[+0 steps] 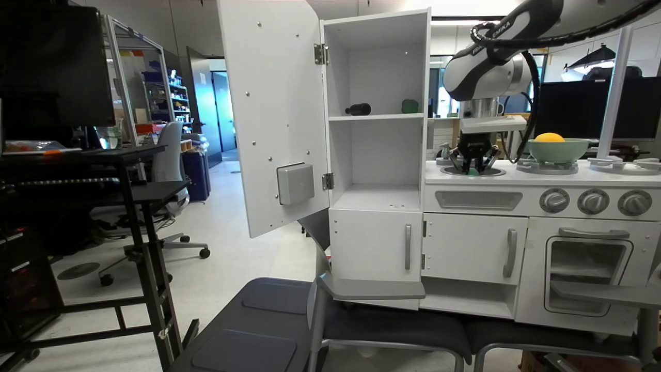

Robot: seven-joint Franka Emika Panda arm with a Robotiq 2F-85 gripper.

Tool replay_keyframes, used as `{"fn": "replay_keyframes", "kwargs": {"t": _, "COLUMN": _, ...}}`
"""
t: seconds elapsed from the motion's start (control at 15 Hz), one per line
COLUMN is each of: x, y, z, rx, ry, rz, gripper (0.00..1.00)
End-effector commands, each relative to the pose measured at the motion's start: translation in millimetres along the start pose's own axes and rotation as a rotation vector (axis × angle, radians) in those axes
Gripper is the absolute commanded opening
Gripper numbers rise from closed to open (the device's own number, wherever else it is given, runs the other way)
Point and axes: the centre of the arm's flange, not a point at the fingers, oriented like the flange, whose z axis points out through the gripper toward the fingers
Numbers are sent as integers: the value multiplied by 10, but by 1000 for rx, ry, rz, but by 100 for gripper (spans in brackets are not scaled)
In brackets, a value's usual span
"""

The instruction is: Open the top door of the cabinet then put the green and yellow plushies in the bottom compartment of the top cabinet respectively

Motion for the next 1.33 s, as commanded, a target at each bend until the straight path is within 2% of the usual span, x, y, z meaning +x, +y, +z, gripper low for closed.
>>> {"fn": "replay_keyframes", "kwargs": {"t": 0.0, "x": -267, "y": -45, "z": -212, "rx": -7, "ry": -37, "rz": -35, "gripper": 6}}
{"fn": "replay_keyframes", "kwargs": {"t": 0.47, "x": -683, "y": -99, "z": -658, "rx": -6, "ry": -21, "rz": -43, "gripper": 6}}
{"fn": "replay_keyframes", "kwargs": {"t": 0.73, "x": -957, "y": -113, "z": -959, "rx": -15, "ry": -43, "rz": -55, "gripper": 6}}
{"fn": "replay_keyframes", "kwargs": {"t": 0.87, "x": -1127, "y": -141, "z": -966, "rx": -25, "ry": -73, "rz": -105, "gripper": 6}}
{"fn": "replay_keyframes", "kwargs": {"t": 1.27, "x": -1789, "y": -579, "z": -1045, "rx": -92, "ry": -124, "rz": -260, "gripper": 6}}
